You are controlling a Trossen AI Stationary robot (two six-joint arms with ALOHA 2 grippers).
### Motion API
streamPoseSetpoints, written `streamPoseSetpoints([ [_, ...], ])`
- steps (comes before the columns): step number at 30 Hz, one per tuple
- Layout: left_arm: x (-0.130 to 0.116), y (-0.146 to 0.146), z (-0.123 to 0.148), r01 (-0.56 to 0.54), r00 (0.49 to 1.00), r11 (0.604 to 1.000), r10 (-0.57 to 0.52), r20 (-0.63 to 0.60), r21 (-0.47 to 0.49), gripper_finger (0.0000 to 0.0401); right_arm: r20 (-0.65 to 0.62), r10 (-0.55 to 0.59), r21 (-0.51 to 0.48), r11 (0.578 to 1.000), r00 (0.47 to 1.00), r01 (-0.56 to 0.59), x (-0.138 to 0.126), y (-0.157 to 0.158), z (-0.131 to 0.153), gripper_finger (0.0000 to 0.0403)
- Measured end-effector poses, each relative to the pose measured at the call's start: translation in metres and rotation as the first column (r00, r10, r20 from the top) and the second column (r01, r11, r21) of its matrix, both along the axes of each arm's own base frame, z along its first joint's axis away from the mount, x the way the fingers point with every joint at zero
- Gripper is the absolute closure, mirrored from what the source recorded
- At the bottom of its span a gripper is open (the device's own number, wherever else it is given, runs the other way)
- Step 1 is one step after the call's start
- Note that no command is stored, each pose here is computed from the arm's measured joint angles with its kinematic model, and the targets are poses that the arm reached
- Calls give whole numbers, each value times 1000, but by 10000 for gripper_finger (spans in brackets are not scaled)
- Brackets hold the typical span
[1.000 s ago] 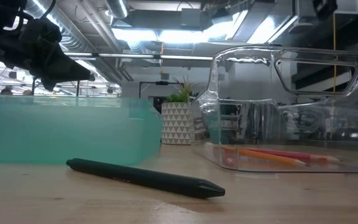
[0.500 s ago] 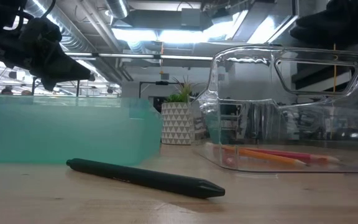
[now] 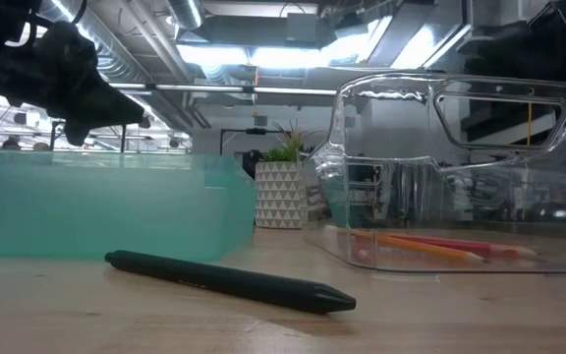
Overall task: Sort pens & pencils
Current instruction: Put the black pen into the blue bin
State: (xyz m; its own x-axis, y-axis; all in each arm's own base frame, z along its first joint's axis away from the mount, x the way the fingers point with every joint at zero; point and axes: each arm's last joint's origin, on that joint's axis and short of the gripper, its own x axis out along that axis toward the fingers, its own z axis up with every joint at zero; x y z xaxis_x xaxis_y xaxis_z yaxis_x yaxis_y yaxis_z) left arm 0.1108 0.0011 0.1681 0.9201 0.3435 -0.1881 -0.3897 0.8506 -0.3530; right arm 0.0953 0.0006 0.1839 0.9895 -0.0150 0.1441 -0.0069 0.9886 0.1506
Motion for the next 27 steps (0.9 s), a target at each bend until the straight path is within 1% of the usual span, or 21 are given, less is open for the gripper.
streamPoseSetpoints([
  [1, 0, 0, 0, 6, 1000, 1000, -6, -6, 17, 332, -5, -5, -1, 1000, 1000, 5, 1, 0, -3, 276],
  [6, 0, -1, 0, 24, 1000, 1000, -24, -5, 19, 332, -33, -29, -6, 1000, 999, 29, 1, -3, -8, 276],
  [9, 0, -1, 1, 25, 1000, 1000, -25, -2, 19, 332, -69, -50, -50, 998, 996, 47, 2, -4, -11, 276],
  [11, 0, -1, 1, 29, 1000, 999, -29, -4, 23, 332, -111, -86, -43, 996, 990, 82, 2, -6, -15, 276],
  [15, 0, -1, 1, 34, 999, 999, -33, -6, 35, 332, -101, -104, -18, 995, 989, 103, 2, -7, -15, 276],
  [18, 1, -1, 5, 57, 998, 998, -59, 38, 32, 332, -105, -103, -24, 995, 989, 101, 2, -7, -15, 276],
  [20, 2, -2, 11, 90, 994, 995, -91, 56, 34, 332, -108, -96, -46, 995, 990, 91, 2, -7, -15, 276],
  [22, 1, -3, 22, 120, 992, 991, -122, 43, 53, 332, -109, -97, -68, 994, 989, 90, 2, -7, -15, 276],
  [25, 3, -3, 40, 123, 992, 989, -121, -26, 88, 332, -109, -99, -85, 992, 989, 90, 2, -7, -15, 276],
  [27, 5, -3, 58, 130, 991, 984, -126, -43, 119, 332, -109, -99, -94, 992, 989, 89, 2, -7, -15, 276],
])
